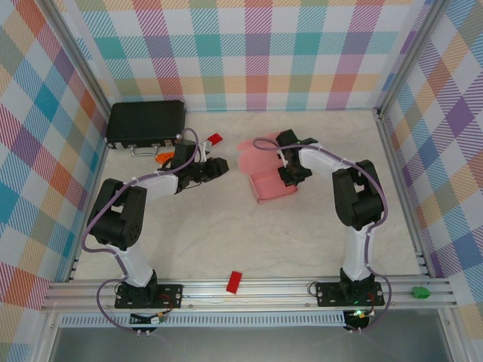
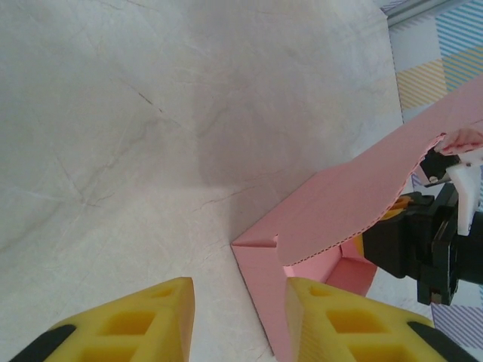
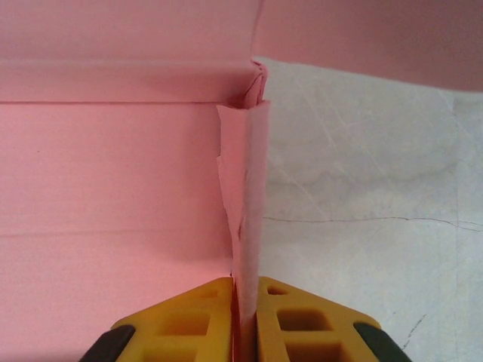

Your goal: Fold the paper box

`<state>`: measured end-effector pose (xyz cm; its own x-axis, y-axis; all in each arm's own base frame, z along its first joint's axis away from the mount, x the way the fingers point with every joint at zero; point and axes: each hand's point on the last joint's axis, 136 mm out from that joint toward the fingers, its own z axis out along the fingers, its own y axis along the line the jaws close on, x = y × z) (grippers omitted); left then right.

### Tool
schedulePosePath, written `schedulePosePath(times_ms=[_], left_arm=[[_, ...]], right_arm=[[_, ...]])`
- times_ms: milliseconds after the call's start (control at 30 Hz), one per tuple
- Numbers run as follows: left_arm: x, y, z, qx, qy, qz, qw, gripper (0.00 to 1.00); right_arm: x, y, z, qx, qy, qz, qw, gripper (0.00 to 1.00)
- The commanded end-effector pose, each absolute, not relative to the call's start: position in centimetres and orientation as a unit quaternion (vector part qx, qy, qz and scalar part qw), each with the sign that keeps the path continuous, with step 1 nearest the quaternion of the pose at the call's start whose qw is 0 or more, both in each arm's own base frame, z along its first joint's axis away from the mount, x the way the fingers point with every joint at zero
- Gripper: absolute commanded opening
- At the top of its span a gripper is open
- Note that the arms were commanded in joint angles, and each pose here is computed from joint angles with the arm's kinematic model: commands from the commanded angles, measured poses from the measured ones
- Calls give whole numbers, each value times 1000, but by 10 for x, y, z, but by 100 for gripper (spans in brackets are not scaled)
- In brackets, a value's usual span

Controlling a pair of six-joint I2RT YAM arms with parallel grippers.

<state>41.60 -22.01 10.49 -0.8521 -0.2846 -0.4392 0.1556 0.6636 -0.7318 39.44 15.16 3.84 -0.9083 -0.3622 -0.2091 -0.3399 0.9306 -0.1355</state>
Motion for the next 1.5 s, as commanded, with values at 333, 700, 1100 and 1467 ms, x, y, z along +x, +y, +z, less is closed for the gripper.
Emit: schedulePosePath(times_ms=[333,700,1100,1467], left_arm=[[395,-244,160,138,789,-445,400,51],[415,-265,140,220,793,-391,412,49],[426,-272,128,222,801,-390,397,26],[411,-266,122,264,815,-337,390,2]], right_arm=[[379,158,24,-185,978,-48,86,14],[377,162,24,-189,977,-46,85,14],[374,170,25,-195,976,-40,83,14],[373,169,27,-208,973,-43,85,14]])
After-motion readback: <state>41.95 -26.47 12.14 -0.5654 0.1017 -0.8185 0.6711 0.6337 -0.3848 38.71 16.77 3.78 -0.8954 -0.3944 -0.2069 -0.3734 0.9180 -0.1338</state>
